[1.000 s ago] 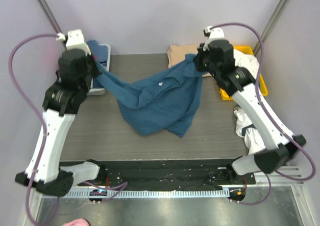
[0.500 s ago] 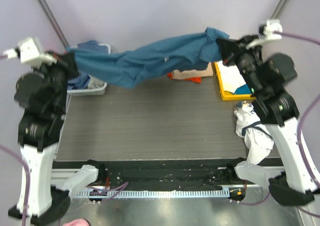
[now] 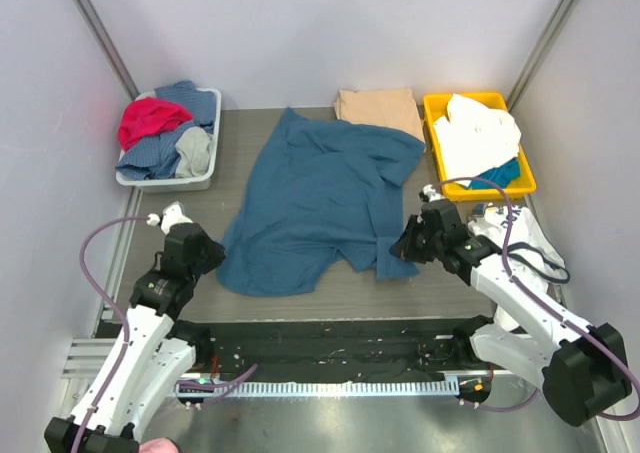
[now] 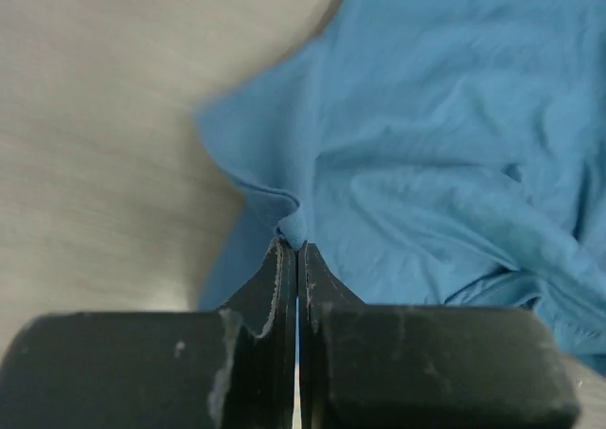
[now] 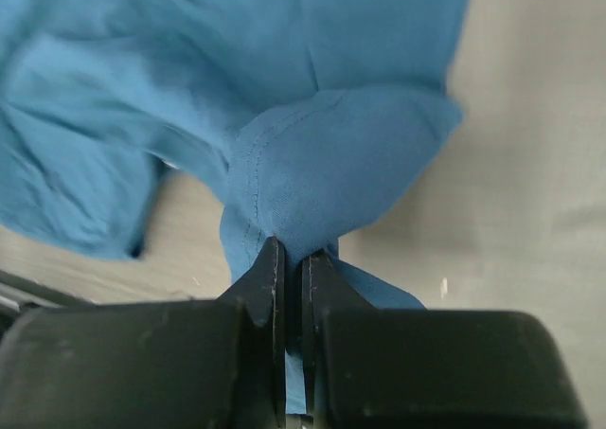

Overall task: Fold and stack the t-shirts
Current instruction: Flatten the tshirt out

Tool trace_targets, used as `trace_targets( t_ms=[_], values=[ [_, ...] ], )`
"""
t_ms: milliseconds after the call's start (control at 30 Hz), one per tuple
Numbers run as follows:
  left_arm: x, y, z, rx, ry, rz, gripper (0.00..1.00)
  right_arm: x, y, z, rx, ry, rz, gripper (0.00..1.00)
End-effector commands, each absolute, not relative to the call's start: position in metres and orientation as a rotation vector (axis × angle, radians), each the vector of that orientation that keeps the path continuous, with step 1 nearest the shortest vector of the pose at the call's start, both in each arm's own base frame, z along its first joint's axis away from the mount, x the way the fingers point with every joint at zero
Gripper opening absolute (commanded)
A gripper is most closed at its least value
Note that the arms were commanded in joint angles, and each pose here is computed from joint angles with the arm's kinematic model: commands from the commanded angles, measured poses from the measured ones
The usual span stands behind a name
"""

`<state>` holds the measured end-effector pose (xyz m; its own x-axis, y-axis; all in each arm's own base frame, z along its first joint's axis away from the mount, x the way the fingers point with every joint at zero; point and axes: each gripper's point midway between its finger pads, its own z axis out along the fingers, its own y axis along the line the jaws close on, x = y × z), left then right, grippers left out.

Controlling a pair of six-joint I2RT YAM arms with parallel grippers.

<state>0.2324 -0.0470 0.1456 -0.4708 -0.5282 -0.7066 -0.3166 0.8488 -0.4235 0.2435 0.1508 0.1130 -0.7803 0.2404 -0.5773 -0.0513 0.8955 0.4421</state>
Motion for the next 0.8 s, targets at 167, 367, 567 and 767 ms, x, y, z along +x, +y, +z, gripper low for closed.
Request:
trace_targets(
  t_ms=[167,367,567,767],
  values=[
    [0.231,-0.042,0.173,-0.665,1.995,-0.325,0.00,0.220,0.149,0.127,0.319,2.404,0.650,0.01],
    [0.237,-0.039,0.166,-0.667,2.012,-0.286,0.00,0.210,0.145,0.120,0.324,2.464,0.613,0.01],
    [0.240,-0.034,0.172,-0.652,2.008,-0.239,0.00,0.202,0.133,0.113,0.333,2.486,0.535,0.02],
    [0.237,-0.031,0.172,-0.642,2.019,-0.218,0.00,0.207,0.113,0.121,0.378,2.453,0.407,0.55]
  ],
)
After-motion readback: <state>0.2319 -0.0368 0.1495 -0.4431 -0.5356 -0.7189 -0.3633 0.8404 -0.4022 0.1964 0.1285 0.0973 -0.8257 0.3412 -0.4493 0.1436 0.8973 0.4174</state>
